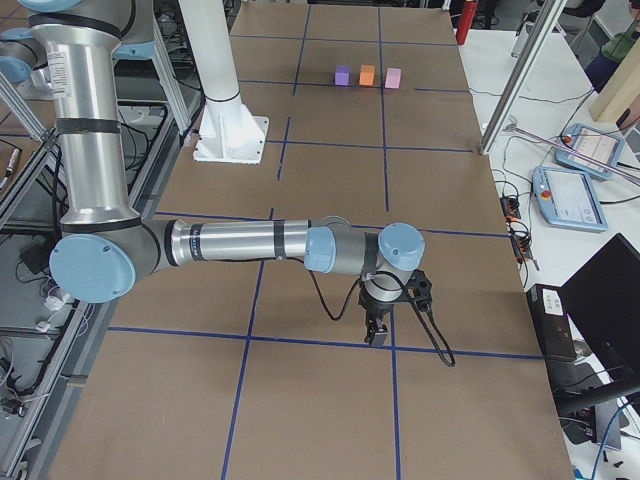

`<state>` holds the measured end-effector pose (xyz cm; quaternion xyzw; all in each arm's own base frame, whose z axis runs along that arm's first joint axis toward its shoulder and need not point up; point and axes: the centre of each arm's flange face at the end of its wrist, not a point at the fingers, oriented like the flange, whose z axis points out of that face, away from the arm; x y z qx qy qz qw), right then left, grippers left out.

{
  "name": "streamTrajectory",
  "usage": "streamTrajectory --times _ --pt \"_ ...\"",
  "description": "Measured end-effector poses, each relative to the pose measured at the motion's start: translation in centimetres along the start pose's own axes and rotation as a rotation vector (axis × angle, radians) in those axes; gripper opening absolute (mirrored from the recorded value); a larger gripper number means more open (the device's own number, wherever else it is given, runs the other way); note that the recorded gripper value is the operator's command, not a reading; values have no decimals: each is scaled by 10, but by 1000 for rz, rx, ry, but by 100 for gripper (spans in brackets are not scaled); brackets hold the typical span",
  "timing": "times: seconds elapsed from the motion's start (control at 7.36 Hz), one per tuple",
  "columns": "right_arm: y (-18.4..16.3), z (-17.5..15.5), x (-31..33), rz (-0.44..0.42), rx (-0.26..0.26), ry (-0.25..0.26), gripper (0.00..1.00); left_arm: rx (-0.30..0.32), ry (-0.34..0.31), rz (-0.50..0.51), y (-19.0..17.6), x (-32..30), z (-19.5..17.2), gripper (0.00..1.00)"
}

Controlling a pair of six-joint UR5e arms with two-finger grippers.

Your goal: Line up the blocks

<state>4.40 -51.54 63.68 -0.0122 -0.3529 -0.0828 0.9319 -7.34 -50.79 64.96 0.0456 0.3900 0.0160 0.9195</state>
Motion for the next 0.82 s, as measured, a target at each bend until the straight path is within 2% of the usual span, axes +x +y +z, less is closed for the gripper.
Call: streamTrajectory --times 0.27,0.82 --pt "0 0 0 0 0 0 100 -27 30 -86 5 1 2 100" --pt "0 0 0 0 0 0 100 -9 27 -93 2 14 -10 100"
